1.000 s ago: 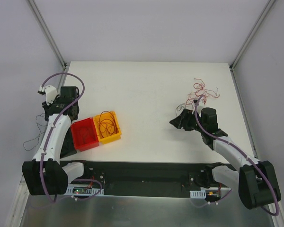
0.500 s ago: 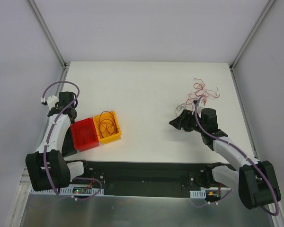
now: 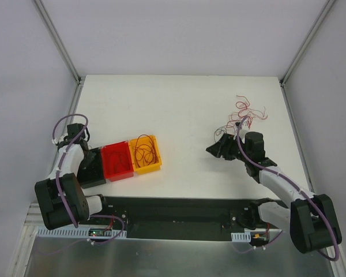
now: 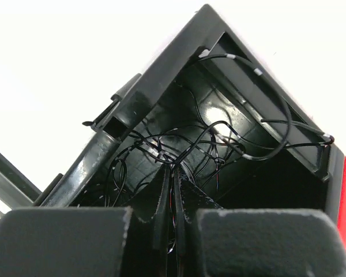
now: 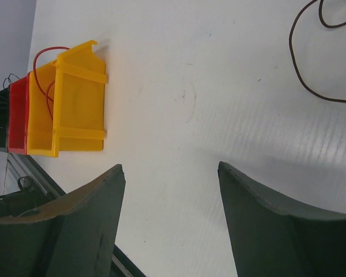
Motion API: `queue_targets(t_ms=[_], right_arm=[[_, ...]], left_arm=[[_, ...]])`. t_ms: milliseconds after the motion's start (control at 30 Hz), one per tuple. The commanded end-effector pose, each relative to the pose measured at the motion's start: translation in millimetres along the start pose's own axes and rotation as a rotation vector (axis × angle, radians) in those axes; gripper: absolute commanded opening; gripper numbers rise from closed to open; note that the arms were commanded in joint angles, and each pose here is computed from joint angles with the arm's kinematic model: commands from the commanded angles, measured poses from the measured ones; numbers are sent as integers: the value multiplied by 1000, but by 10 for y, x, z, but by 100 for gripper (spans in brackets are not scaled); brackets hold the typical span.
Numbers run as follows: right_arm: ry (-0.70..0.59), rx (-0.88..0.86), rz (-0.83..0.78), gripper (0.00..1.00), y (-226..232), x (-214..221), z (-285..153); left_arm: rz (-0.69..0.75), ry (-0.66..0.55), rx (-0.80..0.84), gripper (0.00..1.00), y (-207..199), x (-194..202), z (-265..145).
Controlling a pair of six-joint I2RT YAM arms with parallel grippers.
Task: Untangle the cables
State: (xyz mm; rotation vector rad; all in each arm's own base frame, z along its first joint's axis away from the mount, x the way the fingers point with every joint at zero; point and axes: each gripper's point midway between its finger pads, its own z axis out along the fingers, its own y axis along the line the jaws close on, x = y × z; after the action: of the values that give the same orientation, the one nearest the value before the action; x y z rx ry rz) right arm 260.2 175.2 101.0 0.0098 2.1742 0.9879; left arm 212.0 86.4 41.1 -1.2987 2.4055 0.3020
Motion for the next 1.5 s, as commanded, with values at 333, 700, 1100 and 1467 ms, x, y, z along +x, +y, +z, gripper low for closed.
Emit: queue_targets(t_ms=[333,700,1100,1467], right_arm=[[-25,-22,-11,68,18,-81,45],[5,-23,10,68,-21,-32,115],[31,-45,36,68,-9,1,174],[7,-39,17,67,1,-30,121]], left_arm=[[-83,58,99,46,-176,18,21],[-116,-178,244,99,-116,-454,-910],[-421,-176,-202,99,966,20,-1140],[-372,-164,-192,46,774,-60,-803]])
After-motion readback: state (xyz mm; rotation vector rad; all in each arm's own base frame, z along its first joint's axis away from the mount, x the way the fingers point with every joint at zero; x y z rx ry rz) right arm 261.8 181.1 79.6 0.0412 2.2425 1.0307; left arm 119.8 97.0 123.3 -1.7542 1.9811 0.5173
